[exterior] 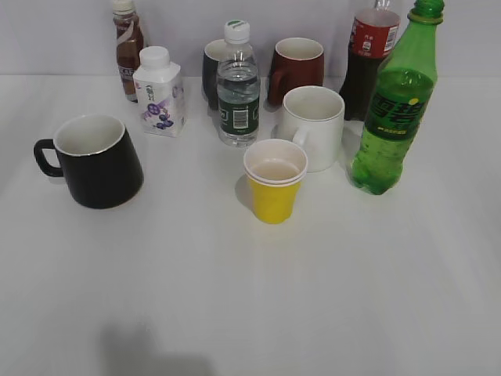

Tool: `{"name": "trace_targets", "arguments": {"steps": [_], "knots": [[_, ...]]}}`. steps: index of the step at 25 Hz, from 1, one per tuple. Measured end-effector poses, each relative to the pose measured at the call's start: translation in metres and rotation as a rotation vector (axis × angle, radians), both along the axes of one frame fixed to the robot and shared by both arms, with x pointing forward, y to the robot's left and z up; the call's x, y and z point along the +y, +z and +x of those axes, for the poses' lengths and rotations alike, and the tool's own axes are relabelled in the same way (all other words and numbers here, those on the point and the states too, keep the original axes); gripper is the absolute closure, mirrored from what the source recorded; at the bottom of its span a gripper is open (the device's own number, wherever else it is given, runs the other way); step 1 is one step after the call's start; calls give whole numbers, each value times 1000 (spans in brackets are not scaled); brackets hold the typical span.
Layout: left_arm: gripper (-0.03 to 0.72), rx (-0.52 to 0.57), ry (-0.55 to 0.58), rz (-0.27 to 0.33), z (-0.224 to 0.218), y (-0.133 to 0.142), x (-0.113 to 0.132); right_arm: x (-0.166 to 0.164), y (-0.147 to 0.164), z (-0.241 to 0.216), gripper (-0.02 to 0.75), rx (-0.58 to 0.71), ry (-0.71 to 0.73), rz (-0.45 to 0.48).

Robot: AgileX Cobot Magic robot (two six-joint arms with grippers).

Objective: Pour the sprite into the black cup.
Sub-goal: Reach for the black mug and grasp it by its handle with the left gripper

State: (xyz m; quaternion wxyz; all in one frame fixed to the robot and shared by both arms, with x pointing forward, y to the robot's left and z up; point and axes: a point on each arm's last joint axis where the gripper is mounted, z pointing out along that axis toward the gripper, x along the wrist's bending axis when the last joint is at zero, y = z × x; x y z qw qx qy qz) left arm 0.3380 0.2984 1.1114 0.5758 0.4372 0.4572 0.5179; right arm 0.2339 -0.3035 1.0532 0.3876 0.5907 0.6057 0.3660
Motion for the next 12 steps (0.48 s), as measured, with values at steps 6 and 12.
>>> {"name": "trace_targets", "arguments": {"steps": [6,12], "knots": [[445,149,-25,70,65,-54,-5,0,0,0,150,0,0,0],[427,392,-80,91,97,-138,-11,0,0,0,150,0,0,0]]}}
